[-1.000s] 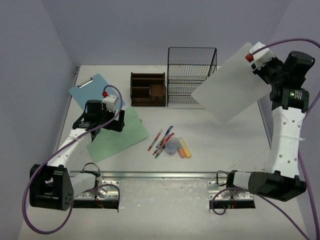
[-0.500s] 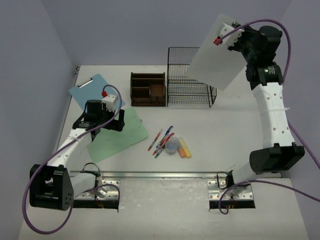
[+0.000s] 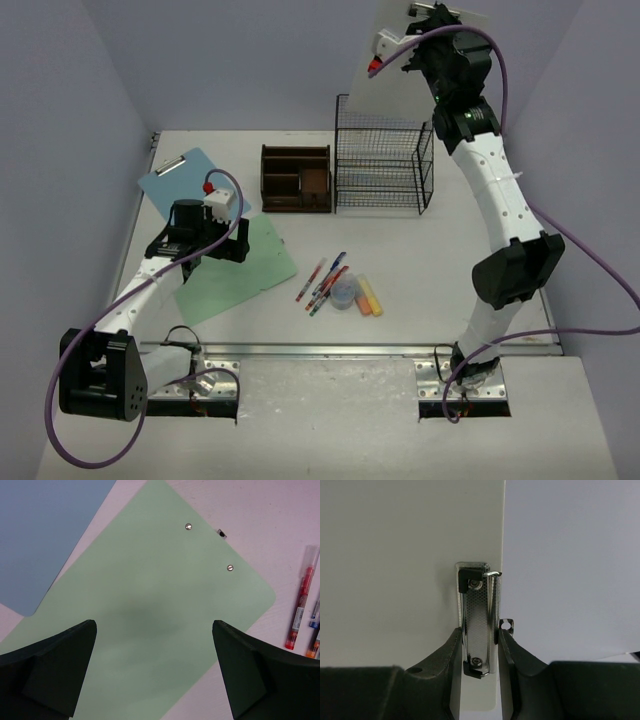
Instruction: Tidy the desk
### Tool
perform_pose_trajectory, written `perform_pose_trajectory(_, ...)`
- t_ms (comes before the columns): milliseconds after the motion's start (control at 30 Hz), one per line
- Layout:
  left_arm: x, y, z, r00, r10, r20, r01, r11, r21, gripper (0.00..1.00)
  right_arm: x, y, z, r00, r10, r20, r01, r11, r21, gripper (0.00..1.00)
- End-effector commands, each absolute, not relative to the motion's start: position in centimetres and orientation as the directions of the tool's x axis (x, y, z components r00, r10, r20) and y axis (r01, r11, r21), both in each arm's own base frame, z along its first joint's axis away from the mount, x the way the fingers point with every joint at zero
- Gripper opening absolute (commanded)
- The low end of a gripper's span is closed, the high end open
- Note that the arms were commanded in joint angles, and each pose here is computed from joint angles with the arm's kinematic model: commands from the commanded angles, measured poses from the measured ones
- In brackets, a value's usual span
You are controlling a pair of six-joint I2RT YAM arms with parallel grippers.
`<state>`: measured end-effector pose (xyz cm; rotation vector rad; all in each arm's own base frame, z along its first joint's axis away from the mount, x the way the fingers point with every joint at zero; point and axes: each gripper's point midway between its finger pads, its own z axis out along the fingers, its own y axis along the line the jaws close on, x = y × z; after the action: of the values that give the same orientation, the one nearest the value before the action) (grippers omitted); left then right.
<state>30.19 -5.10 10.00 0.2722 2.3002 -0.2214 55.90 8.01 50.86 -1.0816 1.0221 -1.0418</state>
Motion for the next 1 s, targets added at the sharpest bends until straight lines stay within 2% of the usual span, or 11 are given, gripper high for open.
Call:
perform_pose_trajectory(0, 32.0, -5.5, 12.6, -0.595, 0.111, -0.796, 0.269, 0.961, -0.067, 1.00, 53.4, 9.9, 58.1, 0.243, -0.969, -0.045, 0.377, 0.138, -0.916, 0.00)
perform_pose_trajectory(533, 31.9, -5.4, 12.8, -0.587, 0.109, -0.802, 0.268, 0.961, -0.066, 1.00, 56.8, 13.1, 52.2, 0.274, -0.960, 0.052, 0.295, 0.033, -0.955, 0.00)
perform_pose_trajectory(967, 31.8, -5.5, 12.9, -0.583, 0.113, -0.805, 0.276, 0.959, -0.065, 1.00, 61.2, 12.8, 43.7, 0.275, -0.959, 0.066, 0.054, -0.053, -0.997, 0.00)
